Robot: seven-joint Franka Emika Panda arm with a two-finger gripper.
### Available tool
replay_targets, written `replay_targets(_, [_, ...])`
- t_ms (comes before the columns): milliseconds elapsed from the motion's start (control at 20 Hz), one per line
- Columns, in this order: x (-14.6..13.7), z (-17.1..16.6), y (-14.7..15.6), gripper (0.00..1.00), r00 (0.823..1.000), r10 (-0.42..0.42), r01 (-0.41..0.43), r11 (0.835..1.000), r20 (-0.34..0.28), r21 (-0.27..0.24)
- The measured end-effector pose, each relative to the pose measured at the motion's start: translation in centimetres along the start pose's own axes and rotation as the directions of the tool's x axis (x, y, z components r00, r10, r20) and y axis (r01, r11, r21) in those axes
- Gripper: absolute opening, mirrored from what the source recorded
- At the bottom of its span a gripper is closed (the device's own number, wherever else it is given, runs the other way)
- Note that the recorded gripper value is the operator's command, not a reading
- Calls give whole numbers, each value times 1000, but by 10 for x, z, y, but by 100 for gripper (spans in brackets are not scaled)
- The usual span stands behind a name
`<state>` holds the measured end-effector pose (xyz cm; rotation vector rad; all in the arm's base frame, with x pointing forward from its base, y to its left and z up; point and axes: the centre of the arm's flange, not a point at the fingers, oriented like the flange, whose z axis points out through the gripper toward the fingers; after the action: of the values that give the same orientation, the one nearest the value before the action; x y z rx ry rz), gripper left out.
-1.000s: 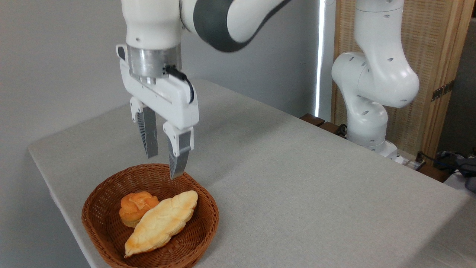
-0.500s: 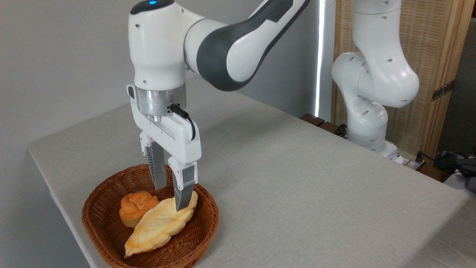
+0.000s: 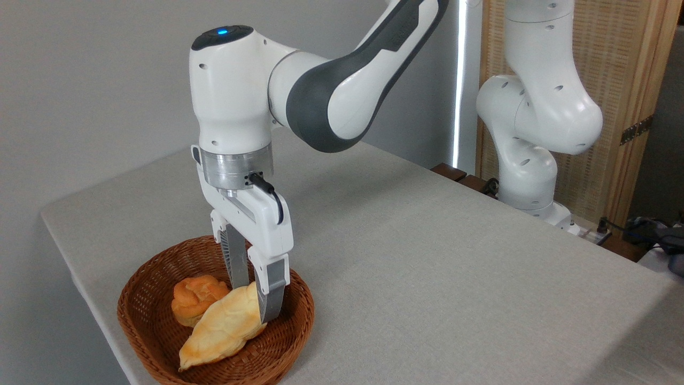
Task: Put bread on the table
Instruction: 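Close the gripper on the end of the long bread loaf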
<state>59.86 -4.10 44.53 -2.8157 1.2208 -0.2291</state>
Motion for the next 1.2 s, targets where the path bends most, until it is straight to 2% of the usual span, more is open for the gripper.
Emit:
replay_targets(200, [1,13,-3,100,1000,-1,2,1000,-6,7])
replay_targets(250, [2,16,-4,97,1000,-1,1,1000,-11,12])
replay_targets(300, [3,18,-5,89,1000,-1,1,1000,-17,18])
replay_targets(450, [6,22,-7,51,999,-2,3,999,-36,33])
replay_targets(500, [7,22,-8,44,999,-2,4,999,-39,36])
replay_targets(600, [7,23,-8,41,999,-9,11,999,-46,31])
replay_targets(1200, [7,23,-8,41,998,-16,18,1000,-54,25])
